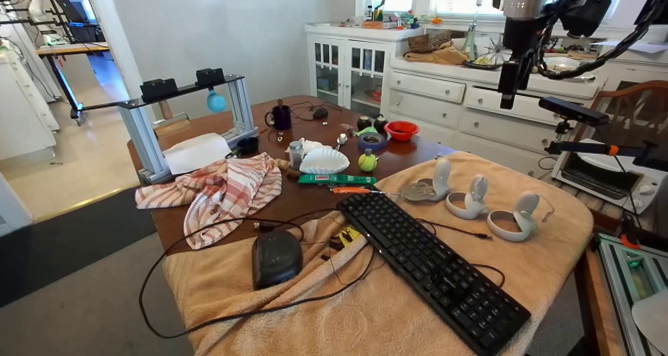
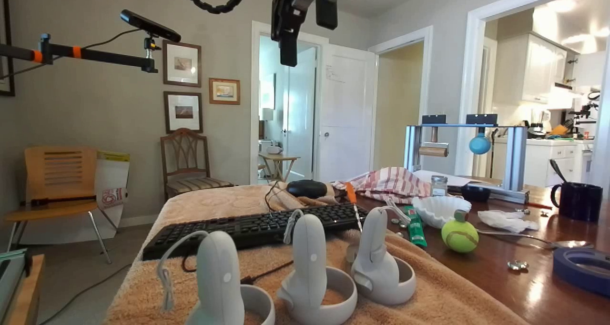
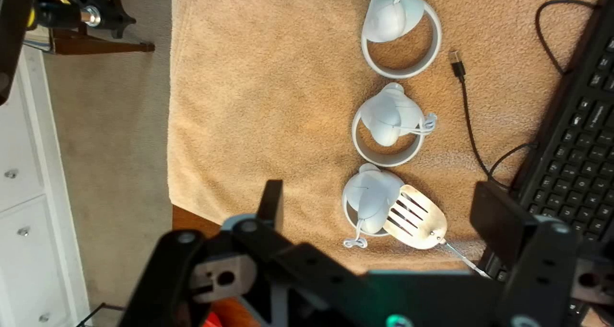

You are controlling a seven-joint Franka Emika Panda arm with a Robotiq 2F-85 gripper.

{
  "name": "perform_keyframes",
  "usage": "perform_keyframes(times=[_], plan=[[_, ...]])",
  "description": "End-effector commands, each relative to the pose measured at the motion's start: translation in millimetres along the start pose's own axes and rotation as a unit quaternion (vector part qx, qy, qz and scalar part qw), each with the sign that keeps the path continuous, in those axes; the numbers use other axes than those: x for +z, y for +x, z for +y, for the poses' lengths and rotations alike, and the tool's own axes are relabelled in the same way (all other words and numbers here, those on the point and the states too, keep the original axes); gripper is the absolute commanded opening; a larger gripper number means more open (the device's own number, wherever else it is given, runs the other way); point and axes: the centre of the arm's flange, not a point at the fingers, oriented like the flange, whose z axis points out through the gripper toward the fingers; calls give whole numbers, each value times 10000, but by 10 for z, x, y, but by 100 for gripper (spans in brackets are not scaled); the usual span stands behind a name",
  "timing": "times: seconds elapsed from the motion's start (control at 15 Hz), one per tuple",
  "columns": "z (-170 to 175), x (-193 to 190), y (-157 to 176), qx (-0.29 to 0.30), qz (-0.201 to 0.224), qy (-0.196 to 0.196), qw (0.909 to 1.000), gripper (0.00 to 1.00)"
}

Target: Place the fish slice underneath one console.

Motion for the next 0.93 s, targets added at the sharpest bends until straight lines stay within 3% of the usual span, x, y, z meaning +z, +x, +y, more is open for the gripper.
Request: perform_keyframes(times=[0.0,0.2,0.4,0.6,0.8,0.87], plan=[[-16,96,171,-128,107,-133,9998,100],[28,51,491,-838,658,-670,9920,100],[61,-45,783,-1429,1316,-874,9770,100],[2,-109,1127,-1844,2181,-807,9549,100],[-221,-162,1380,-2235,2951,-494,9277,100],[-127,-194,1135,-1935,2696,-724,9406,100]])
